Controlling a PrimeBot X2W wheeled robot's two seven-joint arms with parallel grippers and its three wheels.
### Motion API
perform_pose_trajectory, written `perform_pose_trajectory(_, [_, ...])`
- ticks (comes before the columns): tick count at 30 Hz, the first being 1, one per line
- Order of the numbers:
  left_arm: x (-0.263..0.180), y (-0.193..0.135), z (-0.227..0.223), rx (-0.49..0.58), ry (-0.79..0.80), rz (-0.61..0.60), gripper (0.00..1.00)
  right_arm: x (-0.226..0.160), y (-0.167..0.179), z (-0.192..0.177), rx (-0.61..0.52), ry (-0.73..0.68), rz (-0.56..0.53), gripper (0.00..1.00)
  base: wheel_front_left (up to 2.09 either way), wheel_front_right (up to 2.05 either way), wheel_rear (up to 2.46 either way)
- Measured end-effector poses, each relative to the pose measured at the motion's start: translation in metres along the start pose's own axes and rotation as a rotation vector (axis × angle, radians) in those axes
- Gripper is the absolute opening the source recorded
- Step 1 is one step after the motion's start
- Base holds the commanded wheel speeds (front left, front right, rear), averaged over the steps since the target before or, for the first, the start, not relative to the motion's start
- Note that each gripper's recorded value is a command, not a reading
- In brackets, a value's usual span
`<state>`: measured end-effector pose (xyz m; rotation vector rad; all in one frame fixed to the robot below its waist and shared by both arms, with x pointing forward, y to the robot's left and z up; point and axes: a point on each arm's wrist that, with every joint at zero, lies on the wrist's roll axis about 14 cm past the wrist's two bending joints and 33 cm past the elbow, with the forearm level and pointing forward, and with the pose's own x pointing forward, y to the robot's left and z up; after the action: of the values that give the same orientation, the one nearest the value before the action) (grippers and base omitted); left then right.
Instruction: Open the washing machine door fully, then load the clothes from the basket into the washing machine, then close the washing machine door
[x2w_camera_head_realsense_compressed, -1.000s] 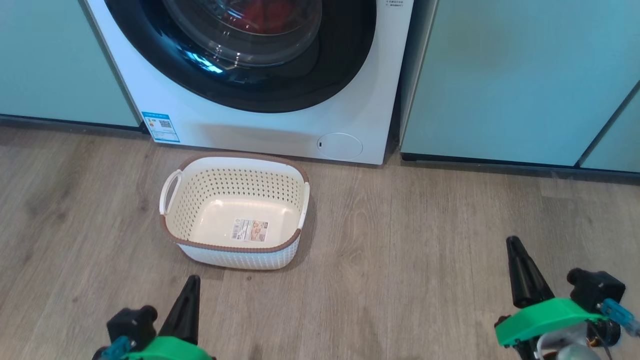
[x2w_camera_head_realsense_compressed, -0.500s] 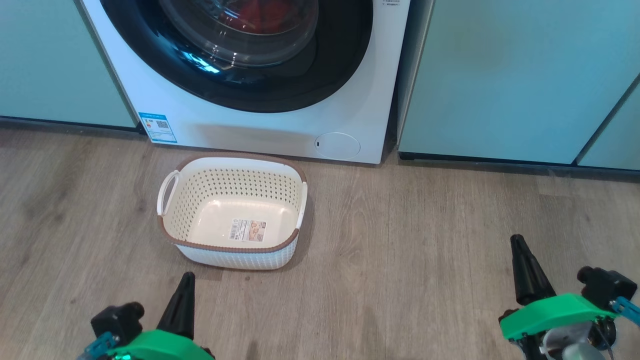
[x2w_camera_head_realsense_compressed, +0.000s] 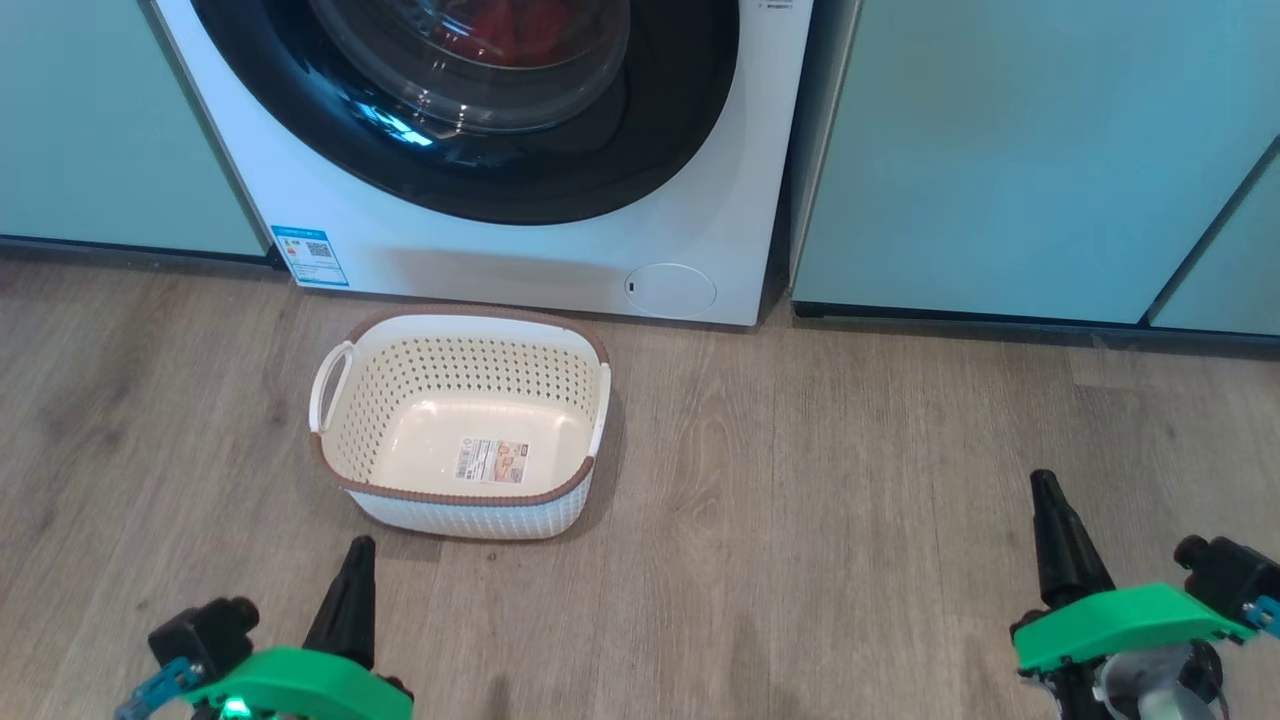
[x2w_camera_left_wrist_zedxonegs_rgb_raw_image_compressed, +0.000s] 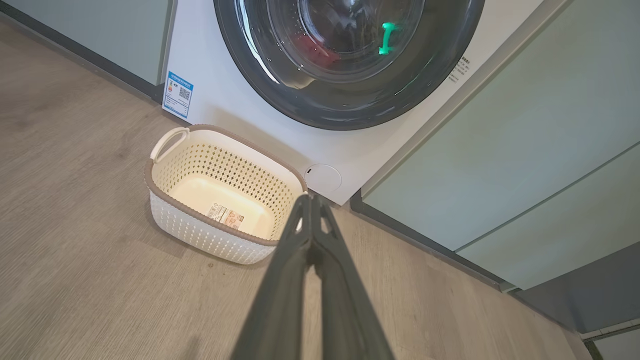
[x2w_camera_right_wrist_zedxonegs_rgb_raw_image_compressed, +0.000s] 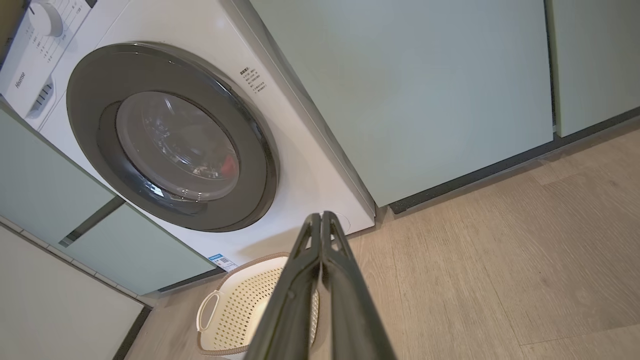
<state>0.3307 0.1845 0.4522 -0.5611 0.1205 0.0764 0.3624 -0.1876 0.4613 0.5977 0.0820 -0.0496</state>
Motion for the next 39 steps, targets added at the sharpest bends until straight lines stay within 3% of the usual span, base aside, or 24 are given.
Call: perform_pose_trajectory(39, [0.018,-0.002,0.007,-0.417,0.028,0.008,0.0,0.003,-0.01,0.006,0.402,0.011,-0.052,0.0,0.0,0.0,0.0])
